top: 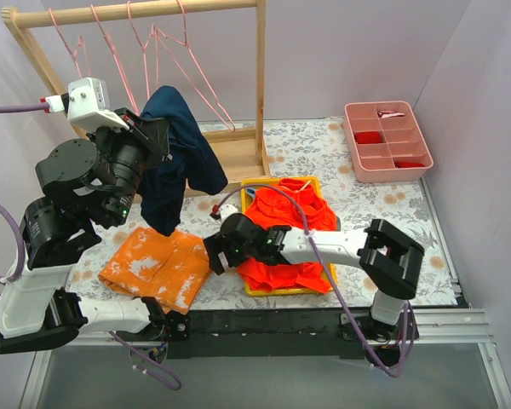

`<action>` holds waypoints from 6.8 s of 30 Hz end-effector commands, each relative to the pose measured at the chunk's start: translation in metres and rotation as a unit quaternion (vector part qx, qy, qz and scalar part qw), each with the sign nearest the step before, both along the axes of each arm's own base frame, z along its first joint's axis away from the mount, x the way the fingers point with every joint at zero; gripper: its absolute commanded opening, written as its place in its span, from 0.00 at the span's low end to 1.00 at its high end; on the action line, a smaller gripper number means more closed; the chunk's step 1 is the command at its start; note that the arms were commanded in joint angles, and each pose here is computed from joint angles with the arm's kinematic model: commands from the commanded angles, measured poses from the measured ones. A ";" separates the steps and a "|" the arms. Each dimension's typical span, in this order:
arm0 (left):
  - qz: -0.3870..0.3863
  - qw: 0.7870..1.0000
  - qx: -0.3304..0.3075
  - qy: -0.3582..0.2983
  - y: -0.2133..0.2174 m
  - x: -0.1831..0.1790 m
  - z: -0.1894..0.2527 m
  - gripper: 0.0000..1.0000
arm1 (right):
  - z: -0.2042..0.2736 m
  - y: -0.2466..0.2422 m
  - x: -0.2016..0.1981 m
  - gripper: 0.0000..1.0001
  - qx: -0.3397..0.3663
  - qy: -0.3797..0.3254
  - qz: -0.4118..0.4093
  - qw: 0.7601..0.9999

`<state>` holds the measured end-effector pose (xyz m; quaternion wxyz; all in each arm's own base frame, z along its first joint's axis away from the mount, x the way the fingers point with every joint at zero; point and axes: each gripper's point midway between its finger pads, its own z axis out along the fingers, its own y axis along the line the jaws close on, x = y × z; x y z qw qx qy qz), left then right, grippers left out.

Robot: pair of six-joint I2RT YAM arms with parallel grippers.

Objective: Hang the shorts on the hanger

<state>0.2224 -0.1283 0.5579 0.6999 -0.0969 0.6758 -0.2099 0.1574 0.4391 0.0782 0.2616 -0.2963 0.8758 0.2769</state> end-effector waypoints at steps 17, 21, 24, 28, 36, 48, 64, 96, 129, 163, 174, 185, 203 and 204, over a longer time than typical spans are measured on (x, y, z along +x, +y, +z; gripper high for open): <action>-0.023 1.000 -0.003 -0.005 -0.018 0.004 -0.003 0.00 | 0.011 -0.243 -0.043 0.93 -0.047 0.032 -0.289 0.956; -0.015 1.000 0.006 -0.004 -0.020 0.007 -0.002 0.00 | 0.077 -0.197 -0.020 0.95 0.029 -0.021 -0.242 0.970; -0.012 1.000 0.005 -0.006 -0.019 0.007 0.000 0.00 | 0.110 -0.159 0.003 0.97 0.036 -0.068 -0.214 0.974; -0.011 1.000 -0.002 -0.012 -0.015 0.006 0.006 0.00 | 0.130 -0.107 0.061 0.97 0.055 -0.109 -0.197 0.973; -0.015 1.000 -0.001 -0.014 -0.016 0.005 0.013 0.00 | 0.088 -0.054 0.158 0.96 0.012 -0.157 -0.143 0.977; -0.024 1.000 -0.002 -0.012 -0.017 0.003 0.009 0.00 | 0.011 -0.037 0.169 0.95 -0.004 -0.106 -0.061 0.992; -0.022 1.000 0.011 -0.004 -0.019 0.005 -0.010 0.00 | -0.031 -0.182 0.052 0.94 -0.060 0.002 -0.214 0.975; -0.124 0.921 0.037 0.368 -0.091 -0.042 -0.338 0.82 | 0.119 -0.194 0.060 0.90 0.040 -0.084 -0.245 0.965; 0.066 0.881 -0.034 0.467 -0.012 0.033 -0.491 0.41 | 0.045 -0.087 0.120 0.31 -0.094 -0.143 -0.161 0.972; 0.041 0.919 0.001 0.391 -0.012 0.057 -0.449 0.00 | 0.040 -0.057 0.143 0.63 -0.080 -0.142 -0.150 0.975; 0.040 0.932 0.027 0.359 0.000 0.055 -0.410 0.00 | 0.050 -0.090 0.190 0.33 -0.101 -0.182 -0.251 0.945; 0.049 0.959 0.035 0.277 0.023 0.045 -0.325 0.00 | 0.137 -0.148 0.185 0.01 -0.072 -0.215 -0.296 0.928; 0.025 0.997 0.052 0.042 0.036 0.048 -0.065 0.00 | 0.404 -0.212 0.123 0.01 0.066 -0.317 -0.240 0.915; 0.017 0.997 0.058 0.049 0.033 0.047 -0.068 0.00 | 0.401 -0.214 0.121 0.01 0.066 -0.311 -0.243 0.916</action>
